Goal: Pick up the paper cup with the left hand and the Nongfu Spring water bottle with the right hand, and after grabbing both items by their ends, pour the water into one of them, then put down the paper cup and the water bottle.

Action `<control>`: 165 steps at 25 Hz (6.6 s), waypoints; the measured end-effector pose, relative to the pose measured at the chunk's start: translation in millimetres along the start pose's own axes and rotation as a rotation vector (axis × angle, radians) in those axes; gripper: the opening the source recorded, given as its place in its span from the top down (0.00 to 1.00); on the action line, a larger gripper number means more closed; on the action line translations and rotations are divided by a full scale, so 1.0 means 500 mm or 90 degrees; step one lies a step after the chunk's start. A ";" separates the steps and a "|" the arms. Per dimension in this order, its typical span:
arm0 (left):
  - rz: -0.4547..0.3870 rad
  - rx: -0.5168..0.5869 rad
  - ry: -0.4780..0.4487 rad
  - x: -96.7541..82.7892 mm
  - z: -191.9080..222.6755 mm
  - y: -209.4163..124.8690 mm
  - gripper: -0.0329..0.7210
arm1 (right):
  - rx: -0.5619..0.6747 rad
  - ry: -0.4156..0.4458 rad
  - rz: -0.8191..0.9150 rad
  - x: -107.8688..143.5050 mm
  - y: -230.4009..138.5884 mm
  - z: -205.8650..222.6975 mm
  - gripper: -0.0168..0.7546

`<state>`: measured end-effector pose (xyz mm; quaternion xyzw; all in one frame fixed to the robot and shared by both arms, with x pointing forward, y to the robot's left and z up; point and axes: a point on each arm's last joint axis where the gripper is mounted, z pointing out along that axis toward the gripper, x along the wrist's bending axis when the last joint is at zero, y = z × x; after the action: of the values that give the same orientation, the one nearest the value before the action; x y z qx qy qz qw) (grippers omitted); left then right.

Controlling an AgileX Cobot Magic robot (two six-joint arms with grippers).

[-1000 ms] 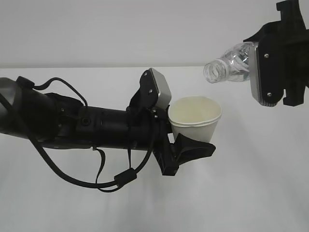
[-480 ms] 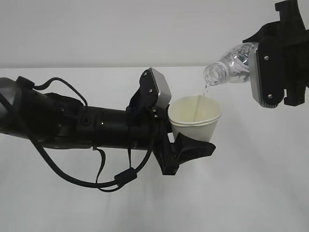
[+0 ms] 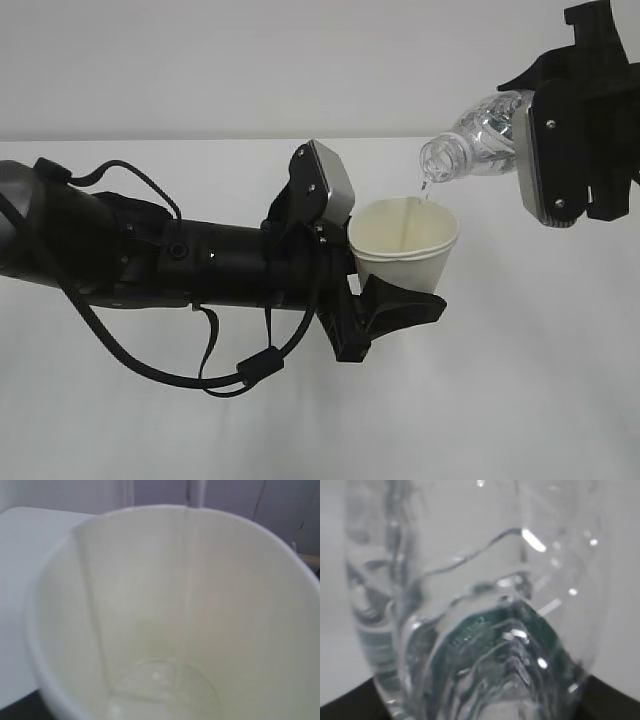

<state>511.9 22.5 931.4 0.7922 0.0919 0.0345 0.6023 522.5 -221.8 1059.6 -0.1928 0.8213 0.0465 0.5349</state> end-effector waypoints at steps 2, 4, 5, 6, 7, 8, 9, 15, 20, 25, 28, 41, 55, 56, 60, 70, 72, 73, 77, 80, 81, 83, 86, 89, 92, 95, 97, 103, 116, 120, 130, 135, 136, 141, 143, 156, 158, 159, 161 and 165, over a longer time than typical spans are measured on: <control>0.000 0.000 0.000 0.000 0.000 0.000 0.36 | -0.001 0.000 0.000 0.000 0.000 0.000 0.40; 0.000 0.000 0.000 0.000 0.000 0.000 0.36 | -0.001 0.000 -0.001 0.000 0.000 0.000 0.40; 0.000 0.000 0.000 0.000 0.000 0.000 0.36 | -0.001 0.000 -0.001 0.000 0.000 0.000 0.40; 0.000 0.000 0.000 0.000 0.000 0.000 0.36 | -0.001 0.000 -0.001 0.000 0.000 0.000 0.40; 0.001 0.000 0.000 0.000 0.000 0.000 0.36 | -0.003 0.000 -0.001 0.000 0.001 0.000 0.40; 0.001 0.000 0.000 0.000 0.000 0.000 0.36 | -0.003 0.000 -0.001 0.000 0.001 0.000 0.40; 0.001 0.000 0.000 0.000 0.000 0.000 0.36 | -0.003 0.000 -0.001 0.000 0.001 0.000 0.40; 0.001 0.000 0.000 0.000 0.000 0.000 0.36 | -0.003 0.000 -0.001 0.000 0.001 0.000 0.40; 0.001 0.000 0.000 0.000 0.000 0.000 0.36 | -0.003 0.000 -0.001 0.000 0.001 0.000 0.40; 0.001 0.000 0.000 0.000 0.000 0.000 0.36 | -0.004 0.000 -0.003 0.000 0.001 0.000 0.40; 0.001 0.000 0.000 0.000 0.000 0.000 0.36 | -0.004 0.000 -0.004 0.000 0.001 0.000 0.40; 0.002 0.000 0.000 0.000 0.000 0.000 0.36 | -0.013 0.001 -0.011 0.000 0.004 0.000 0.40; 0.008 0.001 -0.012 -0.009 0.005 0.001 0.36 | -0.033 -0.001 -0.020 -0.002 0.023 0.000 0.40; 0.009 0.002 -0.015 -0.012 0.007 0.001 0.36 | -0.033 -0.001 -0.020 -0.002 0.023 0.000 0.40; 0.012 0.004 -0.020 -0.016 0.009 0.001 0.36 | -0.033 -0.001 -0.020 -0.002 0.023 0.000 0.40; 0.012 0.004 -0.020 -0.016 0.009 0.001 0.36 | -0.033 -0.001 -0.021 -0.002 0.023 0.000 0.40; 0.012 0.004 -0.020 -0.016 0.009 0.001 0.36 | -0.033 -0.001 -0.021 -0.002 0.023 0.000 0.40; 0.012 0.003 -0.020 -0.016 0.009 0.001 0.36 | -0.033 -0.001 -0.021 -0.002 0.023 0.000 0.40; 0.012 -0.002 -0.024 -0.017 0.009 0.003 0.36 | -0.033 -0.001 -0.023 -0.002 0.023 0.000 0.40; 0.018 0.001 -0.031 -0.019 0.009 0.002 0.36 | -0.033 -0.001 -0.024 -0.002 0.023 0.000 0.40; 0.020 0.002 -0.033 -0.020 0.009 0.001 0.36 | -0.033 -0.001 -0.024 -0.002 0.023 0.000 0.40; 0.022 0.005 -0.038 -0.021 0.009 0.000 0.36 | -0.030 -0.002 -0.024 -0.003 0.022 0.000 0.40; 0.023 0.005 -0.041 -0.022 0.009 0.000 0.36 | -0.029 -0.002 -0.024 -0.003 0.022 0.000 0.40; 0.022 0.006 -0.042 -0.022 0.009 0.000 0.36 | -0.029 -0.002 -0.029 -0.003 0.022 0.000 0.40; 0.018 0.003 -0.039 -0.022 0.009 0.001 0.36 | -0.029 -0.002 -0.036 -0.003 0.022 0.000 0.40; 0.014 0.000 -0.034 -0.020 0.009 0.002 0.36 | -0.029 -0.002 -0.036 -0.003 0.022 0.000 0.40; 0.013 -0.001 -0.033 -0.020 0.009 0.002 0.36 | -0.028 -0.002 -0.039 -0.003 0.021 0.000 0.40; 0.010 -0.003 -0.033 -0.020 0.009 0.003 0.36 | -0.028 -0.002 -0.047 -0.003 0.021 0.000 0.41; 0.010 -0.003 -0.032 -0.020 0.009 0.003 0.36 | -0.028 -0.003 -0.051 -0.003 0.021 0.000 0.42; 0.010 -0.003 -0.032 -0.020 0.009 0.003 0.36 | -0.028 -0.003 -0.052 -0.003 0.021 0.000 0.42; 0.010 -0.003 -0.032 -0.020 0.009 0.003 0.36 | -0.028 -0.003 -0.052 -0.003 0.021 0.000 0.42; 0.010 -0.003 -0.032 -0.020 0.009 0.003 0.36 | -0.028 -0.003 -0.052 -0.003 0.021 0.000 0.42; 0.010 -0.003 -0.032 -0.020 0.009 0.003 0.36 | -0.028 -0.003 -0.052 -0.003 0.021 0.000 0.42; 0.010 -0.003 -0.032 -0.020 0.009 0.003 0.36 | -0.028 -0.003 -0.060 -0.003 0.021 0.000 0.42; 0.010 -0.003 -0.032 -0.020 0.009 0.003 0.37 | -0.028 -0.003 -0.061 -0.003 0.021 0.000 0.42; 0.010 -0.003 -0.032 -0.020 0.009 0.003 0.37 | -0.028 -0.003 -0.066 -0.003 0.021 0.000 0.42; 0.010 -0.003 -0.032 -0.020 0.009 0.003 0.37 | -0.028 -0.003 -0.066 -0.003 0.021 0.000 0.42; 0.010 -0.003 -0.032 -0.020 0.009 0.003 0.37 | -0.028 -0.003 -0.066 -0.003 0.021 0.000 0.42; 0.010 -0.003 -0.032 -0.020 0.009 0.003 0.37 | -0.028 -0.003 -0.068 -0.003 0.021 0.000 0.42; 0.010 -0.003 -0.032 -0.020 0.009 0.003 0.37 | -0.028 -0.003 -0.069 -0.003 0.021 0.000 0.42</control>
<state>503.2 16.0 932.1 0.7920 0.0705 0.0192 0.6062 519.3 -211.5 1059.3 -0.2483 0.8073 0.0360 0.5342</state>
